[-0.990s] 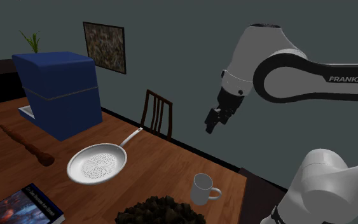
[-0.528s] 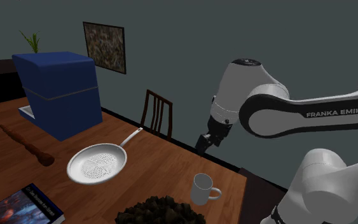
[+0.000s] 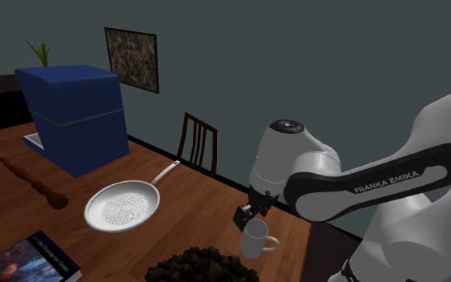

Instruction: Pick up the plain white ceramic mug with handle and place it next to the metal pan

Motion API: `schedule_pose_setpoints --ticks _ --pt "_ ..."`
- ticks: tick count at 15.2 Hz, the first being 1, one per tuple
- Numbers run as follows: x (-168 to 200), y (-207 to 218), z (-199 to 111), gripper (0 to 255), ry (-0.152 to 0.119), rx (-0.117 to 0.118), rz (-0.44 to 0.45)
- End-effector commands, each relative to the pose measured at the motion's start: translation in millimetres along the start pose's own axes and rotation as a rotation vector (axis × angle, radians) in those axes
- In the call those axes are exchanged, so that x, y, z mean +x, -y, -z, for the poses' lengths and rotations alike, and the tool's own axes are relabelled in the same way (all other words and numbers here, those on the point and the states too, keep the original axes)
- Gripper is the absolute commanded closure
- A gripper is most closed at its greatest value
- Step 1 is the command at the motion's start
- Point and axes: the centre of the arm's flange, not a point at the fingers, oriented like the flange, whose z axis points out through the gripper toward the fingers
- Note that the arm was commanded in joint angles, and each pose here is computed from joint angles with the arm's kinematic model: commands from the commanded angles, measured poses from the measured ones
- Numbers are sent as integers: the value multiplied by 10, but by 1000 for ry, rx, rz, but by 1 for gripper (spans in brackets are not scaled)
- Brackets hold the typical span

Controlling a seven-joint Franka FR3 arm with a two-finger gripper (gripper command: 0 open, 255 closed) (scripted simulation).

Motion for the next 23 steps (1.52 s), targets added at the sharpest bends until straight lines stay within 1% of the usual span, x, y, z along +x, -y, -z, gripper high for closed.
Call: schedule_pose_setpoints --ticks 1,2,9,17,18,23 --pt "-47 95 -226 0 10 1 -17" --pt "-49 99 -235 0 11 1 -17" --pt "-53 100 -635 0 11 1 -17" --pt "-53 100 -634 0 11 1 -17" --pt "-53 100 -634 255 11 1 -17" --pt "-53 100 -634 255 11 1 -17"
